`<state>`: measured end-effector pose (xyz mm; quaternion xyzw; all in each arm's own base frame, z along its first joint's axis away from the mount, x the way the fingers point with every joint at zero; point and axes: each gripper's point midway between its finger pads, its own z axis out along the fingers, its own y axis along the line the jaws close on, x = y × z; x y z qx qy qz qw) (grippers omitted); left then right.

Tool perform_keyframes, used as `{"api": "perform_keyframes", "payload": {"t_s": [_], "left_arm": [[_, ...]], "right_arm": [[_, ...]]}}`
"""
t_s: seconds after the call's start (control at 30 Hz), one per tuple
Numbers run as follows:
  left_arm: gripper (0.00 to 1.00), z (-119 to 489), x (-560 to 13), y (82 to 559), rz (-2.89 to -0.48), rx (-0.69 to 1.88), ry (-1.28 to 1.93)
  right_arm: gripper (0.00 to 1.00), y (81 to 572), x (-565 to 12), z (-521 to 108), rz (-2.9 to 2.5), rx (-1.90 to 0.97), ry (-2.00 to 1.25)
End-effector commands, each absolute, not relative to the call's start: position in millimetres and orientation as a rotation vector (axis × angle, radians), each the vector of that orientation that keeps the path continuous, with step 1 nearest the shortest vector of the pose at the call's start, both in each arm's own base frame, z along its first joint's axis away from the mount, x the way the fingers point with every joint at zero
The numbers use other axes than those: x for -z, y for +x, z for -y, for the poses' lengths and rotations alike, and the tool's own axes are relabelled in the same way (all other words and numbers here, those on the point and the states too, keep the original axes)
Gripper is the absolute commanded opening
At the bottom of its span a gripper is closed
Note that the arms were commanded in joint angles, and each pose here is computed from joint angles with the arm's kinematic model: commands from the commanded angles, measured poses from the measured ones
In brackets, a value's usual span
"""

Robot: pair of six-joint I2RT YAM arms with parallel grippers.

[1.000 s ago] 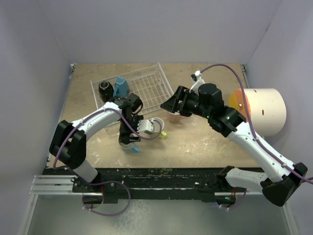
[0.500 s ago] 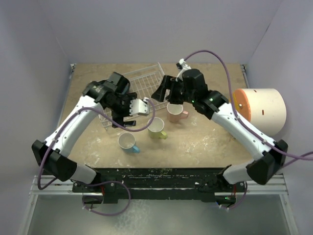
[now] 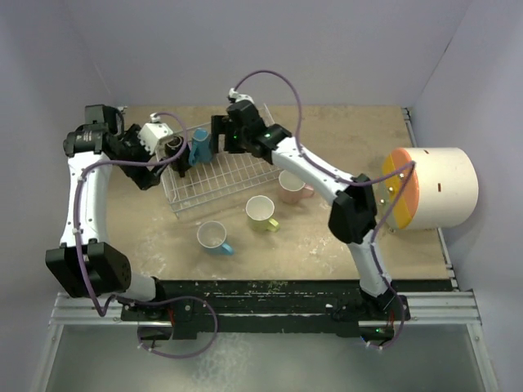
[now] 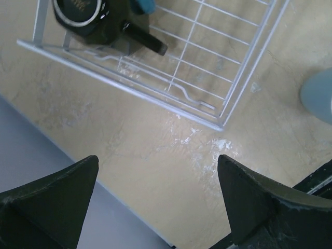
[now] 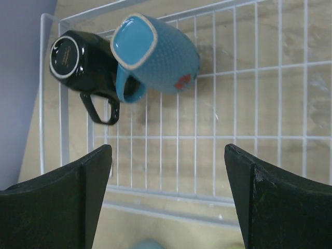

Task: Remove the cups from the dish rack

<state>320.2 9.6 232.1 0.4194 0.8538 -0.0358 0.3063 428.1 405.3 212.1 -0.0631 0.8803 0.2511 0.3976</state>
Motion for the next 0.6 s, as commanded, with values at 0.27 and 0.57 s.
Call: {"api": "perform_keyframes", "payload": {"t_s": [0.27,0.57], "left_arm": [[0.99,-24,-221,305,-2.277,0.182,0.888],[0.99,-23,-213,292,-2.290,0.190,0.881]], "right_arm": [[0.89,468,-187,-459,-2.125,-0.458,-0.119],[0.88,463,-203,-483,-2.035,-0.497,-0.136]]}}
